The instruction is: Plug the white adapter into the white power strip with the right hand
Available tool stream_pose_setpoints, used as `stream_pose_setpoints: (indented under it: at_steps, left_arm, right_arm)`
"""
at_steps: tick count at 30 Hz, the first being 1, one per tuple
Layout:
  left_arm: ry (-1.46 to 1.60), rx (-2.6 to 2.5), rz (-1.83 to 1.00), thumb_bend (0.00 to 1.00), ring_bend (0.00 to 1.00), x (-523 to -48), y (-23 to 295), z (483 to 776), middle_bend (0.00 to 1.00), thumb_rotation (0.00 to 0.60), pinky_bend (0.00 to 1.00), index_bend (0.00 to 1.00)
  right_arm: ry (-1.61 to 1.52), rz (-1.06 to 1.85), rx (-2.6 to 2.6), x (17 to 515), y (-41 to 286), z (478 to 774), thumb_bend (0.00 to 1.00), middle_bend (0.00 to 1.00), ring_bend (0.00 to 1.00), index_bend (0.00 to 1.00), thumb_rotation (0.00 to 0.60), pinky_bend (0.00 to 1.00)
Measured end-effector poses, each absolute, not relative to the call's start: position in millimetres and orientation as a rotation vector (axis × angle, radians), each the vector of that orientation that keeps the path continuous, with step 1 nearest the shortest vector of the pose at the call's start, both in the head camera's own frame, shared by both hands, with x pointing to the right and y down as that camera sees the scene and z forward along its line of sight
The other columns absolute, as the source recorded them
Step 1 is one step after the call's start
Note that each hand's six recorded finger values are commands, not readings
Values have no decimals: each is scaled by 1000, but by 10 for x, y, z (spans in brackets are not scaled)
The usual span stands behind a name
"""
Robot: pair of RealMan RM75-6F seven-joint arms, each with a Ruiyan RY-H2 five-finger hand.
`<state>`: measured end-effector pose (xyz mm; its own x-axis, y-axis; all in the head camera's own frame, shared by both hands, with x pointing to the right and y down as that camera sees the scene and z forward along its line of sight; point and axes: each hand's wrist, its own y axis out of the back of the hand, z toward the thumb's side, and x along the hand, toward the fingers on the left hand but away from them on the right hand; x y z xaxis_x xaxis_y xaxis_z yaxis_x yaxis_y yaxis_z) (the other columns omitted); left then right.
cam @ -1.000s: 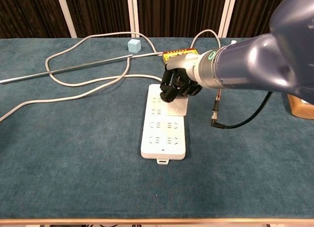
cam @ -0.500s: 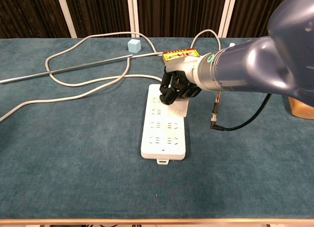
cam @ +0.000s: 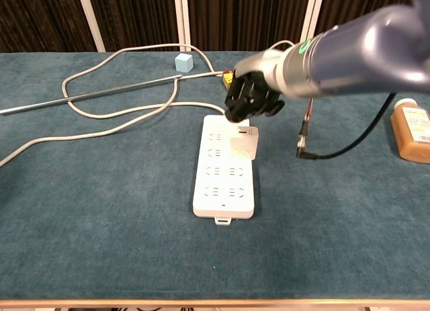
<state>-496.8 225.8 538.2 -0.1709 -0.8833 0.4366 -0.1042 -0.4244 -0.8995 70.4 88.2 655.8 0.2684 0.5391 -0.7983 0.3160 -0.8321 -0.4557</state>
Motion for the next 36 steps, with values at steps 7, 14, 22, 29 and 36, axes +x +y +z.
stream_pose_setpoints:
  at_steps: [7,14,22,29,36]
  left_arm:
    - [1150,-1490,-1654,89,0,-4950,2271,5381,8,600,0,242]
    - [1146,-1485,-1657,90,0,-4943,2276,5385,8,600,0,242]
    - [1144,-1477,-1652,90,0,-4921,2285,5382,8,600,0,242]
    - [1126,-1478,-1657,90,0,-4890,2295,5417,8,600,0,242]
    - [1112,-1455,-1650,90,0,-4892,2259,5443,9,600,0,219]
  right_arm:
    - [-975,1503,-2327,981,531,6103,895,738,802,829,600,959]
    - [-1224,1474,-2301,1677,298,5925,511,196,249,143,600,493]
    - [-1321,1370,-2201,2214,311,5807,371,4,31,0,600,216]
    - [-1265,1257,-2008,2757,574,5633,354,0,0,0,600,188]
    - [-1165,1209,-1729,3420,1227,5400,353,0,0,0,600,188]
